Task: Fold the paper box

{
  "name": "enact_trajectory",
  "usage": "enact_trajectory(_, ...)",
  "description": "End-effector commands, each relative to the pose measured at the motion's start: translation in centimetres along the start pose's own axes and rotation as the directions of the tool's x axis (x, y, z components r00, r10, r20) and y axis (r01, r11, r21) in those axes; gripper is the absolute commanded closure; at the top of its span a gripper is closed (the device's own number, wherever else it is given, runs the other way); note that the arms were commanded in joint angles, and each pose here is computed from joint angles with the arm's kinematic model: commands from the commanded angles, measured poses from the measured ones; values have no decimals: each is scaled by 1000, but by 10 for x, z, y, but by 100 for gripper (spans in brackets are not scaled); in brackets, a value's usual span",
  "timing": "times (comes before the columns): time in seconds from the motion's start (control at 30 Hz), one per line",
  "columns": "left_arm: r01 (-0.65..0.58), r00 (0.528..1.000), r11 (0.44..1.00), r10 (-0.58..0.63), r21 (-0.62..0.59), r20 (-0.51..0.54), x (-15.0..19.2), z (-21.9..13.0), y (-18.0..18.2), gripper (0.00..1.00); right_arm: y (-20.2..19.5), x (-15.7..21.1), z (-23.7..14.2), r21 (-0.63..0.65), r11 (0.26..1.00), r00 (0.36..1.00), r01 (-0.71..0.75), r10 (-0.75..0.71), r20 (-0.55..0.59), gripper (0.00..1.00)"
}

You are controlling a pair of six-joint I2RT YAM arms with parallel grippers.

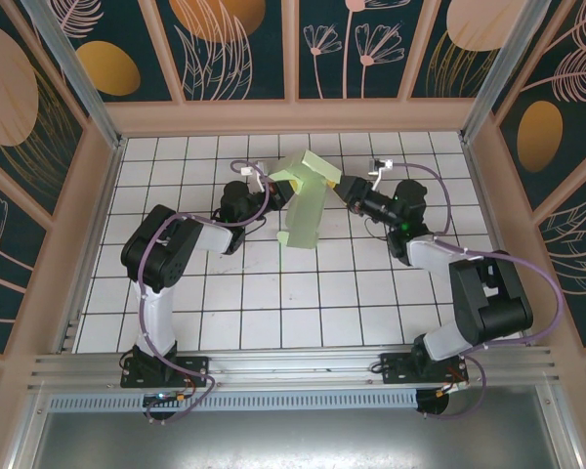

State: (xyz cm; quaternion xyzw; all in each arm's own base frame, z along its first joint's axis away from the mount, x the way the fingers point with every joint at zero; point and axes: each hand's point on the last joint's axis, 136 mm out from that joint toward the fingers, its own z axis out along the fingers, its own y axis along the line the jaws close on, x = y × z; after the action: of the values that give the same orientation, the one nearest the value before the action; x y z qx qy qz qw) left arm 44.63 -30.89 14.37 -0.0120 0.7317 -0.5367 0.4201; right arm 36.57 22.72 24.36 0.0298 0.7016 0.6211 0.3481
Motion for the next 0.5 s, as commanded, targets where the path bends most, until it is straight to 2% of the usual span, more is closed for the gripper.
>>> enact_trajectory(0.0,-50,999,998,50,-25,-7,4,2,7,100,-3,2,7,23,1000,999,-8,9,-32,58)
enact_trajectory(0.33,-85,996,979,88,-185,8,-2,-5,31,100,-25,7,9,113,990,995,-81,87,-48,91)
enact_trajectory(0.4,-81,996,978,84,-192,6,-1,-5,33,100,-25,7,9,110,991,995,-81,87,-47,95)
enact_trajectory(0.47,-74,997,979,76,-191,4,1,-5,35,100,-23,7,9,98,992,995,-79,83,-46,94)
